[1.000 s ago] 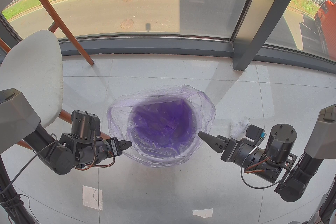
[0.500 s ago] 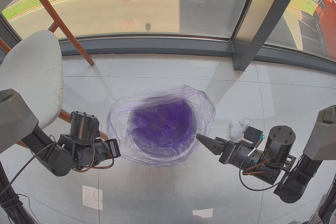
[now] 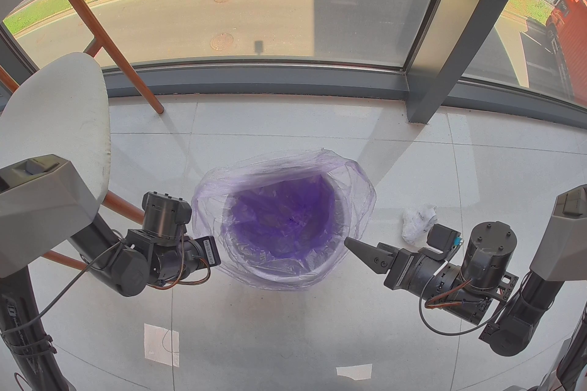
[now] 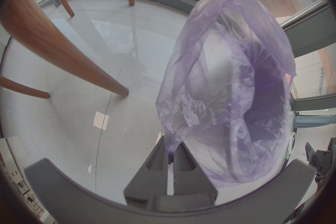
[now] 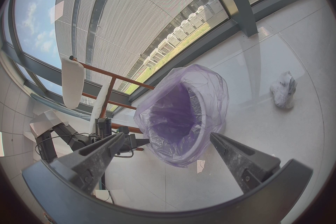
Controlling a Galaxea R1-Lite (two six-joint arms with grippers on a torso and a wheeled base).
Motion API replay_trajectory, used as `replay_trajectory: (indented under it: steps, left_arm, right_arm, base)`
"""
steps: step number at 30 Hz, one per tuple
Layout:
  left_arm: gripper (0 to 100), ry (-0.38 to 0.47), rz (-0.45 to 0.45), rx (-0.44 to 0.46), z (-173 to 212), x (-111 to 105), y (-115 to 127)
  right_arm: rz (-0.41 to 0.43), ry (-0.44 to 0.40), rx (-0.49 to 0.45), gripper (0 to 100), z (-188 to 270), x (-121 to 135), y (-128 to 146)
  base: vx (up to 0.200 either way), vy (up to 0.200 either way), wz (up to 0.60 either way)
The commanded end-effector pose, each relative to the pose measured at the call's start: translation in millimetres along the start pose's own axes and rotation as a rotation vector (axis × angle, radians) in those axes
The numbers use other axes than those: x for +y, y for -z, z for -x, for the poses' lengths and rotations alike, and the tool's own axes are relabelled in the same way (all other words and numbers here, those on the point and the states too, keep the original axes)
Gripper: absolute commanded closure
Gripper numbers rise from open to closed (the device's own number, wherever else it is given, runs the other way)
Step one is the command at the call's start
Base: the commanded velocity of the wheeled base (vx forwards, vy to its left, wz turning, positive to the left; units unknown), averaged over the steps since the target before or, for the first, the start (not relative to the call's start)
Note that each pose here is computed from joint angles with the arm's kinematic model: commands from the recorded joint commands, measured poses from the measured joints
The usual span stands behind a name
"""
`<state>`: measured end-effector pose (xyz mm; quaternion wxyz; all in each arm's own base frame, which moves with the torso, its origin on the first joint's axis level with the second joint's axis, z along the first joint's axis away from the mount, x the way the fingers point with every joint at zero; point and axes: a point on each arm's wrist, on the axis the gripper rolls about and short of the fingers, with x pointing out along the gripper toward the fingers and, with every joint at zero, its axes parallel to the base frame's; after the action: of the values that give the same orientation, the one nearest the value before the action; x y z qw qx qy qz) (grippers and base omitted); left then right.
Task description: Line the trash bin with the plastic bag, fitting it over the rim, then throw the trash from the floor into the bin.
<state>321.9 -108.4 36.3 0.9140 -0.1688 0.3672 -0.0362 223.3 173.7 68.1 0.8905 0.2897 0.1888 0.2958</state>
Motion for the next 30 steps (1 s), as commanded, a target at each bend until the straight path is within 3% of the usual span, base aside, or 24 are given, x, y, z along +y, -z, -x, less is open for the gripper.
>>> replay_trajectory:
  steps: [1, 6, 21, 22, 30]
  left_arm:
    - [100, -0.018, -0.007, 0.032, -31.3, -0.3, 7.2]
    - [100, 0.0, -0.009, 0.015, -43.3, -8.2, 2.7]
    - [100, -0.025, -0.016, 0.036, -52.7, -4.7, 10.8]
    - [0, -0.027, -0.018, 0.04, -51.0, -3.9, 11.9]
    - [0, -0.042, -0.019, 0.021, -26.3, -2.0, 9.6]
  right_arm:
    - [0.0, 0.009, -0.007, 0, 0.4, -0.4, 0.2]
    - [0.0, 0.012, -0.006, 0, 0.9, -0.7, 0.6]
    - [0.0, 0.014, -0.006, 0, 1.2, -0.9, 0.8]
    - [0.0, 0.013, -0.007, 0, 0.9, -0.7, 0.6]
    - [0.0, 0.019, -0.01, 0, 1.2, -1.3, 0.5]
  base:
    - [0.0, 0.0, 0.0]
    - [0.0, 0.0, 0.0]
    - [0.0, 0.0, 0.0]
    - [0.0, 0.0, 0.0]
    - [0.0, 0.0, 0.0]
